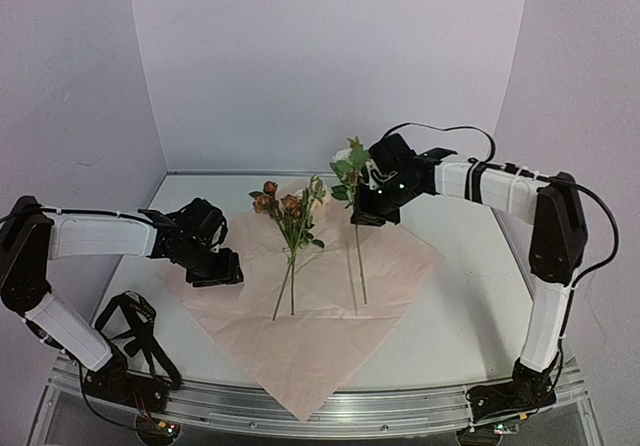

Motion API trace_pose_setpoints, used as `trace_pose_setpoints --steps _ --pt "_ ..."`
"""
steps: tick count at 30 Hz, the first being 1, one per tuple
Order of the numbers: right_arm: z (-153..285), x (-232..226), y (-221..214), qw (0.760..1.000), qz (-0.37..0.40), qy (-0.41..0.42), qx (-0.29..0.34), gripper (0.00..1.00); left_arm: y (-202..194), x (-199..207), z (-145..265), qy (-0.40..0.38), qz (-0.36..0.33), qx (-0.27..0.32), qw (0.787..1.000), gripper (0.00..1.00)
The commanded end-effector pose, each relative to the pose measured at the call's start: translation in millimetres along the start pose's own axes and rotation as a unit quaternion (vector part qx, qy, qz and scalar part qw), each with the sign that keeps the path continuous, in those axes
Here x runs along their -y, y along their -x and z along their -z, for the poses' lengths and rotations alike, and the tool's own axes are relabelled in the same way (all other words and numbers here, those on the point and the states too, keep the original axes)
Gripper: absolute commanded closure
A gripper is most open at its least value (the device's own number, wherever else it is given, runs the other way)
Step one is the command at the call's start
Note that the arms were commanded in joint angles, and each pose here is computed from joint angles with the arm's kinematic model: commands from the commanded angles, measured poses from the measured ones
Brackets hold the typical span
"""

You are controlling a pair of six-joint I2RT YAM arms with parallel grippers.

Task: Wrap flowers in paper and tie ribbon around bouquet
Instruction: Place the fake flower on the flattened wrapping paper.

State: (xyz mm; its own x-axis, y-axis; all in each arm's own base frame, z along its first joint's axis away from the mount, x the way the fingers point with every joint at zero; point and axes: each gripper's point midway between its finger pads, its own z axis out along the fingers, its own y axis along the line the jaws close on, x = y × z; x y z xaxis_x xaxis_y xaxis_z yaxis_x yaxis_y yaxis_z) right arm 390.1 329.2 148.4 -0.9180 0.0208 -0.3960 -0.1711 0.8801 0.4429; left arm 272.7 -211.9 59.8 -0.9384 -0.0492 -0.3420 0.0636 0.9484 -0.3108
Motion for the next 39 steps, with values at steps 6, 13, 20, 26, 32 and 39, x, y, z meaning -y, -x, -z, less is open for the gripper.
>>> trace_pose_setpoints --steps 6,13,20,26,32,39 --pt "-59 -87 46 0.995 0.025 0.089 0.038 1.00 -2 -4 -10 -0.004 0.014 -0.003 1.000 0.38" --pt "-106 -92 58 0.995 0.004 0.095 0.044 1.00 1 -3 -11 -0.006 0.014 -0.006 1.000 0.38" --pt "-128 -84 48 0.996 -0.008 0.088 0.030 1.00 1 -3 -16 -0.004 0.013 -0.011 1.000 0.38" --pt "-136 -79 42 0.996 -0.025 0.081 0.022 1.00 1 -4 -20 -0.002 0.014 -0.017 1.000 0.39" --pt "-129 -86 27 0.997 -0.001 0.073 0.018 1.00 -2 -6 -25 -0.001 0.016 -0.024 1.000 0.38" --pt "-131 -87 9 0.998 0.004 0.063 0.004 1.00 -4 -6 -28 -0.002 0.016 -0.028 0.999 0.39"
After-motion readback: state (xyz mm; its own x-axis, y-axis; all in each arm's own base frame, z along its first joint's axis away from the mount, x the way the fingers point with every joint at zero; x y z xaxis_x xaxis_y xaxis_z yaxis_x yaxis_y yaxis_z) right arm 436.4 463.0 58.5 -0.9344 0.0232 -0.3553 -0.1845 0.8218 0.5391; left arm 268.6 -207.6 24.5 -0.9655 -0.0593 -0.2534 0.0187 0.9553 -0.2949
